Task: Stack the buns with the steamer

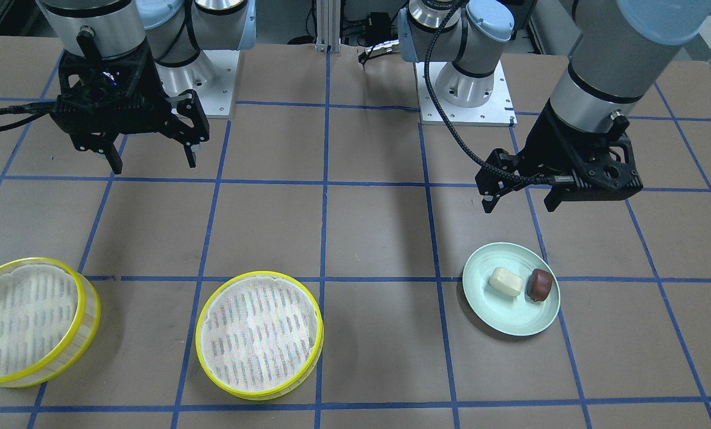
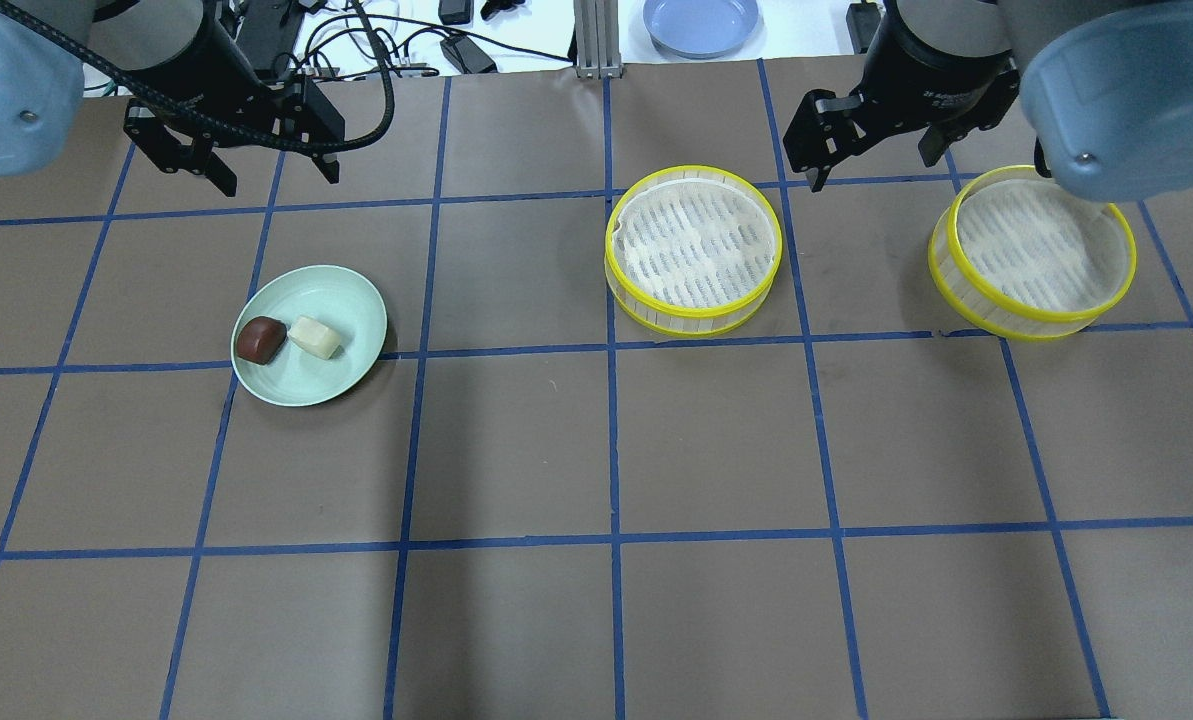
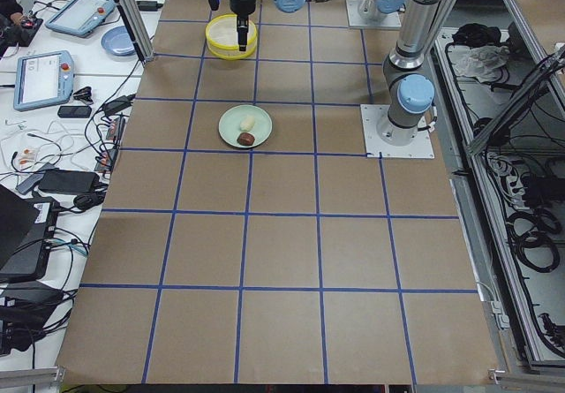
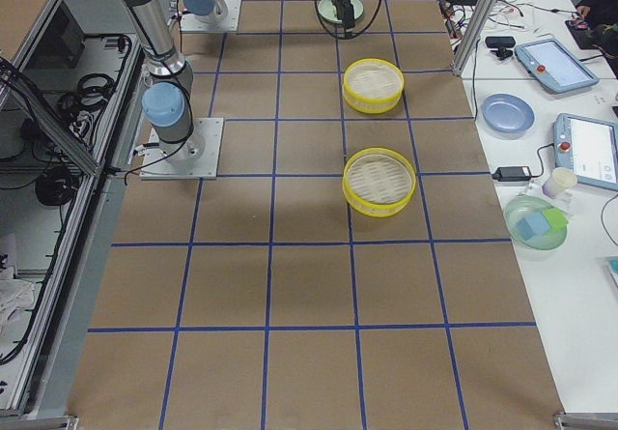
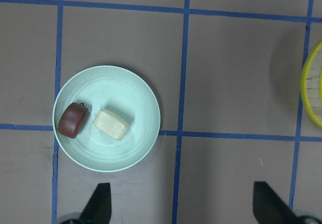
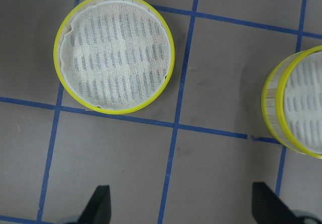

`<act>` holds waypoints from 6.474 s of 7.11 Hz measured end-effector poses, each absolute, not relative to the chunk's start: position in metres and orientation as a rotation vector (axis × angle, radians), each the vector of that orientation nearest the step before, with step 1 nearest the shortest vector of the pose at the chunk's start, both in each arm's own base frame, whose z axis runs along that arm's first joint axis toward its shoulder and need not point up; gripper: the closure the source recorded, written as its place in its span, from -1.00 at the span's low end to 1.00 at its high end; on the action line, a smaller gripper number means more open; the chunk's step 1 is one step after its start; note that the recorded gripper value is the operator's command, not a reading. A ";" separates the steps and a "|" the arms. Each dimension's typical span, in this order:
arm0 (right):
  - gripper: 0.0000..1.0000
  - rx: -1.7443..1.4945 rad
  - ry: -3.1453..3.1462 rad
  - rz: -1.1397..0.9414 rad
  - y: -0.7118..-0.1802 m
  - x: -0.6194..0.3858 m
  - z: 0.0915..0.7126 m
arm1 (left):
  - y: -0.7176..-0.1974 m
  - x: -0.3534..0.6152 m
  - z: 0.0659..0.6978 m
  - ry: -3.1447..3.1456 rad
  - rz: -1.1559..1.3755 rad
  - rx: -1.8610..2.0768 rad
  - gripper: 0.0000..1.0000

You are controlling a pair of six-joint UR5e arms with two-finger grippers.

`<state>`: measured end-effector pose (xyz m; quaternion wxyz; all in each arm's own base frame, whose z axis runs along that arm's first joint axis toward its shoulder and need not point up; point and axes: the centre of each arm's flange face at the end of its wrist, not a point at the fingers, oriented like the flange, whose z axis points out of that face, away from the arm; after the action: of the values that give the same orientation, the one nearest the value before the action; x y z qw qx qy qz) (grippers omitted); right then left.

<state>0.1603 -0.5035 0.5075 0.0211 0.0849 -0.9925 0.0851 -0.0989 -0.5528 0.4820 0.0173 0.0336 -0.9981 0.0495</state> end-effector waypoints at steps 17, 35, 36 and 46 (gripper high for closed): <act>-1.00 -0.181 -3.121 0.104 -0.566 0.000 0.448 | -0.599 0.006 0.254 -3.042 -0.219 0.205 -1.00; 0.03 0.088 -3.061 0.034 -0.640 -0.258 0.256 | -0.636 -0.227 0.329 -2.518 0.183 0.312 1.00; 0.03 0.088 -3.061 0.034 -0.640 -0.259 0.256 | -0.635 -0.255 0.315 -2.473 0.179 0.296 1.00; 0.15 0.091 -3.078 0.028 -0.641 -0.258 0.246 | -0.638 -0.268 0.340 -2.723 0.180 0.427 -1.00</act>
<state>-0.2582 -0.6407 0.2463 0.0312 0.0295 -0.9990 0.0091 -0.2684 -0.6382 0.3398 0.1887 0.1519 -0.9681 0.0639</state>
